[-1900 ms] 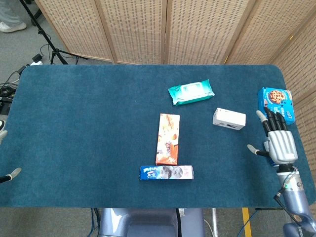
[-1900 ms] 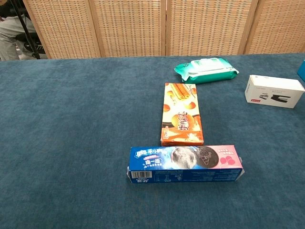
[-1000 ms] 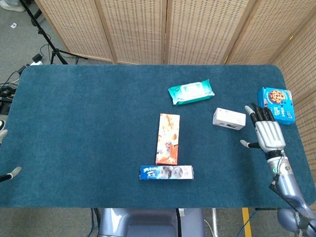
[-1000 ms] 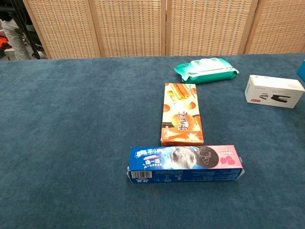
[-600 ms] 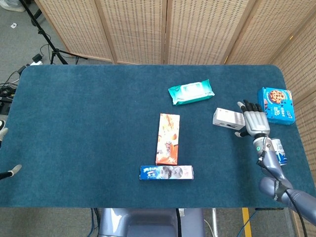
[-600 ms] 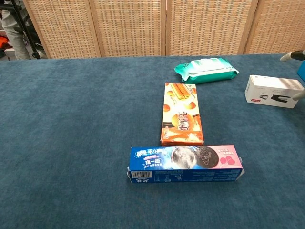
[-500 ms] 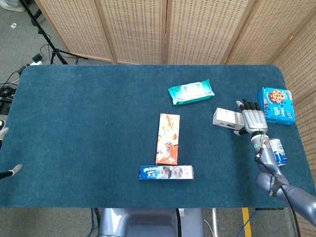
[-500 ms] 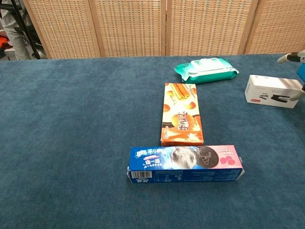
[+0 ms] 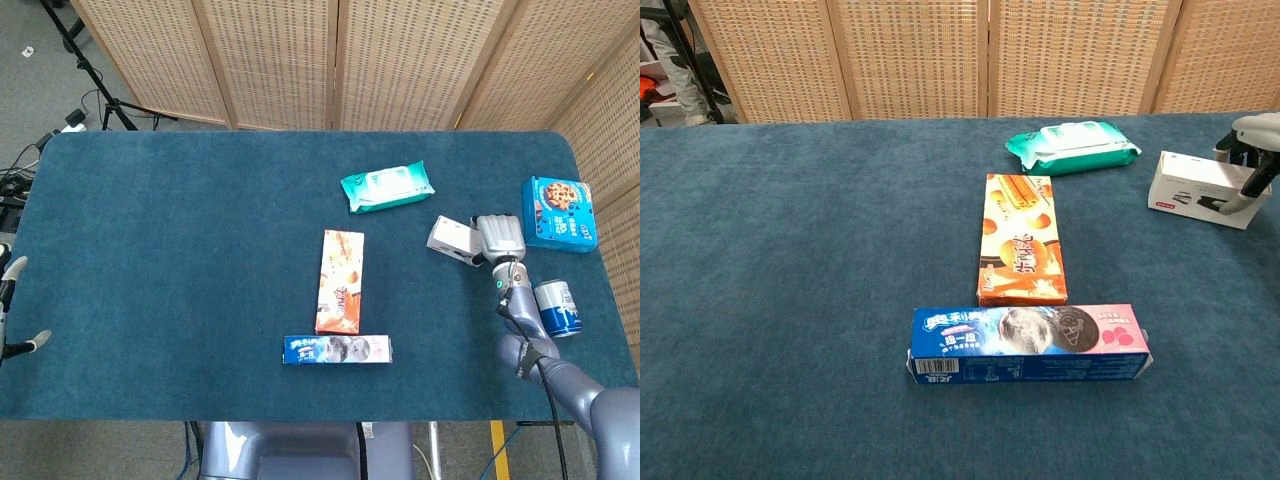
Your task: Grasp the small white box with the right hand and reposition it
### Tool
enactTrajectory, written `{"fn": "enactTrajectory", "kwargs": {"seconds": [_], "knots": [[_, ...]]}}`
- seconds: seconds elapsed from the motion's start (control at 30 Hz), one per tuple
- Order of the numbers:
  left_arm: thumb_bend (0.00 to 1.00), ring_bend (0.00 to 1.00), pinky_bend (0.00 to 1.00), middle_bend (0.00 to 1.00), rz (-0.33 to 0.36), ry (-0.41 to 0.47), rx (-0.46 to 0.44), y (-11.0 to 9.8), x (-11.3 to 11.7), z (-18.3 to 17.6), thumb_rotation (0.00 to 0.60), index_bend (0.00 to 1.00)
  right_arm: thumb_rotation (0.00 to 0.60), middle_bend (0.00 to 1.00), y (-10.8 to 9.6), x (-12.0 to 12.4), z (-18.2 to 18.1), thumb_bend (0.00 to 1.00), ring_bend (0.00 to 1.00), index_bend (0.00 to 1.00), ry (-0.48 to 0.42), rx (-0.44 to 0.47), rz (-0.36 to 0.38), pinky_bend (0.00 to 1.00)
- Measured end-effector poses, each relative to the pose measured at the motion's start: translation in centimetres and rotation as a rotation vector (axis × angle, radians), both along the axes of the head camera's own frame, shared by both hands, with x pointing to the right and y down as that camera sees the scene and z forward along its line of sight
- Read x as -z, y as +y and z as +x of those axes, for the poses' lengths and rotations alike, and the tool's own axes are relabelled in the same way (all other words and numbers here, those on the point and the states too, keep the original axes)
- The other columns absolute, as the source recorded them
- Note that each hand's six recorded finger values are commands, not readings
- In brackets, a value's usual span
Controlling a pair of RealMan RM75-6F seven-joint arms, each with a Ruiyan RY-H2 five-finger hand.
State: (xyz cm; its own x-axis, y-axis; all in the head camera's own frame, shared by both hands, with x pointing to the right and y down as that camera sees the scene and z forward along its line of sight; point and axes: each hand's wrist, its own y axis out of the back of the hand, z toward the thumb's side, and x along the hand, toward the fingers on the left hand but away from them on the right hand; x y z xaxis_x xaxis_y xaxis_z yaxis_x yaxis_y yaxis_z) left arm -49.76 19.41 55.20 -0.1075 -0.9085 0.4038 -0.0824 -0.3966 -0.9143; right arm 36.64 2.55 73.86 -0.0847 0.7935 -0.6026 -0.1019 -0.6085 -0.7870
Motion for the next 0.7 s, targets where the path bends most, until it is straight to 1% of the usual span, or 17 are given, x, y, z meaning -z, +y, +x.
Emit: {"fn": "enactTrajectory", "kwargs": {"seconds": [0.13, 0.2, 0.33, 0.43, 0.47, 0.53, 0.57, 0.63, 0.67, 0.7], "knots": [[0.00, 0.00, 0.00, 0.00, -0.001, 0.006, -0.006, 0.1, 0.1, 0.1, 0.600, 0.00, 0.600, 0.58, -0.3, 1.3, -0.5, 0.47, 0.44, 0.50, -0.049, 0.022, 0.063, 0.29], [0.00, 0.00, 0.00, 0.00, 0.003, 0.010, -0.009, 0.1, 0.2, 0.2, 0.600, 0.00, 0.600, 0.58, -0.3, 2.6, -0.9, 0.48, 0.44, 0.50, -0.078, 0.058, 0.104, 0.29], [0.00, 0.00, 0.00, 0.00, 0.008, 0.020, -0.020, 0.3, 0.5, 0.4, 0.600, 0.00, 0.600, 0.58, 0.3, 5.8, -1.5, 0.49, 0.44, 0.50, -0.122, 0.155, 0.175, 0.29], [0.00, 0.00, 0.00, 0.00, 0.009, 0.025, -0.025, 0.4, 0.6, 0.4, 0.600, 0.00, 0.600, 0.58, 1.6, 8.4, -1.5, 0.50, 0.44, 0.50, -0.150, 0.232, 0.205, 0.29], [0.00, 0.00, 0.00, 0.00, 0.010, 0.026, -0.026, 0.4, 0.6, 0.4, 0.600, 0.00, 0.600, 0.58, 2.3, 9.4, -1.3, 0.50, 0.44, 0.50, -0.149, 0.265, 0.214, 0.29], [0.00, 0.00, 0.00, 0.00, 0.012, 0.029, -0.027, 0.5, 0.7, 0.4, 0.600, 0.00, 0.600, 0.58, 3.7, 10.6, -0.8, 0.50, 0.44, 0.50, -0.146, 0.312, 0.216, 0.29], [0.00, 0.00, 0.00, 0.00, 0.013, 0.030, -0.027, 0.5, 0.8, 0.3, 0.600, 0.00, 0.600, 0.58, 5.0, 11.0, -0.5, 0.50, 0.44, 0.50, -0.144, 0.337, 0.207, 0.29], [0.00, 0.00, 0.00, 0.00, 0.015, 0.031, -0.033, 0.6, 0.9, 0.3, 0.600, 0.00, 0.600, 0.58, 7.5, 11.2, 0.3, 0.50, 0.44, 0.50, -0.138, 0.364, 0.176, 0.29], [0.00, 0.00, 0.00, 0.00, 0.016, 0.031, -0.035, 0.6, 1.0, 0.4, 0.600, 0.00, 0.600, 0.58, 9.1, 11.1, 0.9, 0.50, 0.44, 0.50, -0.134, 0.377, 0.146, 0.29], [0.00, 0.00, 0.00, 0.00, 0.018, 0.032, -0.037, 0.7, 1.1, 0.4, 0.600, 0.00, 0.600, 0.58, 10.2, 11.0, 1.3, 0.50, 0.44, 0.50, -0.129, 0.383, 0.124, 0.29]]}}
